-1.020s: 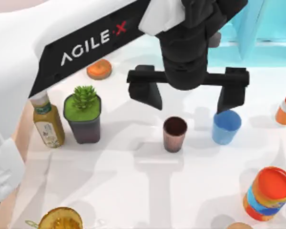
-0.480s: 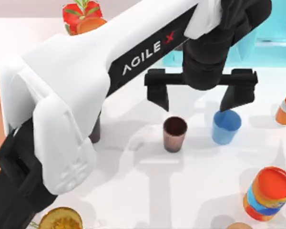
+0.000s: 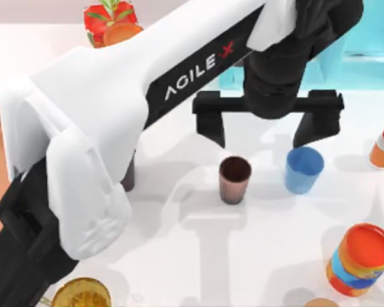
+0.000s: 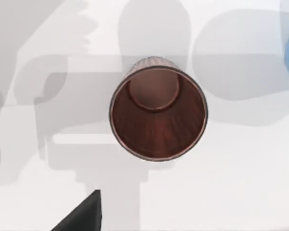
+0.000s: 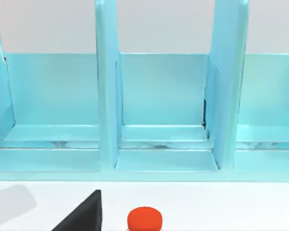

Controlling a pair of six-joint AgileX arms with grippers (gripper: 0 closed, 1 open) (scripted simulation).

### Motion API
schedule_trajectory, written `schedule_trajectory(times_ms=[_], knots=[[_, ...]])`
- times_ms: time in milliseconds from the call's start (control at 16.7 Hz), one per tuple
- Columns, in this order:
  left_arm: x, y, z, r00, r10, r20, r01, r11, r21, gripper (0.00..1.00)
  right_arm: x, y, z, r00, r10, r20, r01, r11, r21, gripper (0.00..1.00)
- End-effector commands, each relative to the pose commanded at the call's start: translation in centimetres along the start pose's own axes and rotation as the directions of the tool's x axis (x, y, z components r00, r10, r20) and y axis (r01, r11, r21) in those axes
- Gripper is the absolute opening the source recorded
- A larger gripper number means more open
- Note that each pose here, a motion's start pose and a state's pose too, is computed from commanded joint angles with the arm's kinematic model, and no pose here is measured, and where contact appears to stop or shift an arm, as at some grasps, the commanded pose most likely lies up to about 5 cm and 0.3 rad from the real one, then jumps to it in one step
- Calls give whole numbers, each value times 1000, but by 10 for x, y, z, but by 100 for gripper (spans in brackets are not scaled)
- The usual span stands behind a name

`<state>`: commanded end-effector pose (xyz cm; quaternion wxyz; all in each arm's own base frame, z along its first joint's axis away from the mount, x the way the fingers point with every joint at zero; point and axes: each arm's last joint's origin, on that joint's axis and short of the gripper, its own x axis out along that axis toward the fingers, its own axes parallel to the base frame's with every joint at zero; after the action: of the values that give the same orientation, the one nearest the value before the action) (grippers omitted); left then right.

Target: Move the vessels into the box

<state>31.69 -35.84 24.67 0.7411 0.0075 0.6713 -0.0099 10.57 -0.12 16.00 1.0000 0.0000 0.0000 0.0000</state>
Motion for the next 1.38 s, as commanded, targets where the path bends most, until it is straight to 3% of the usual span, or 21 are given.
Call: schedule_trajectory(times_ms=[240, 600, 960, 1380], knots=[[24, -2, 4, 1000, 0, 2, 0, 1000, -5, 100, 0, 0, 0, 1000, 0, 0, 0, 1000, 0, 100], [90, 0, 2, 1000, 5, -2, -5, 1000, -4, 100, 0, 0, 0, 1000, 0, 0, 0, 1000, 0, 100], [100, 2, 1, 1000, 3, 0, -3, 1000, -5, 100, 0, 0, 0, 1000, 0, 0, 0, 1000, 0, 100], [100, 2, 1, 1000, 3, 0, -3, 1000, -5, 47, 0, 0, 0, 1000, 0, 0, 0, 1000, 0, 100]])
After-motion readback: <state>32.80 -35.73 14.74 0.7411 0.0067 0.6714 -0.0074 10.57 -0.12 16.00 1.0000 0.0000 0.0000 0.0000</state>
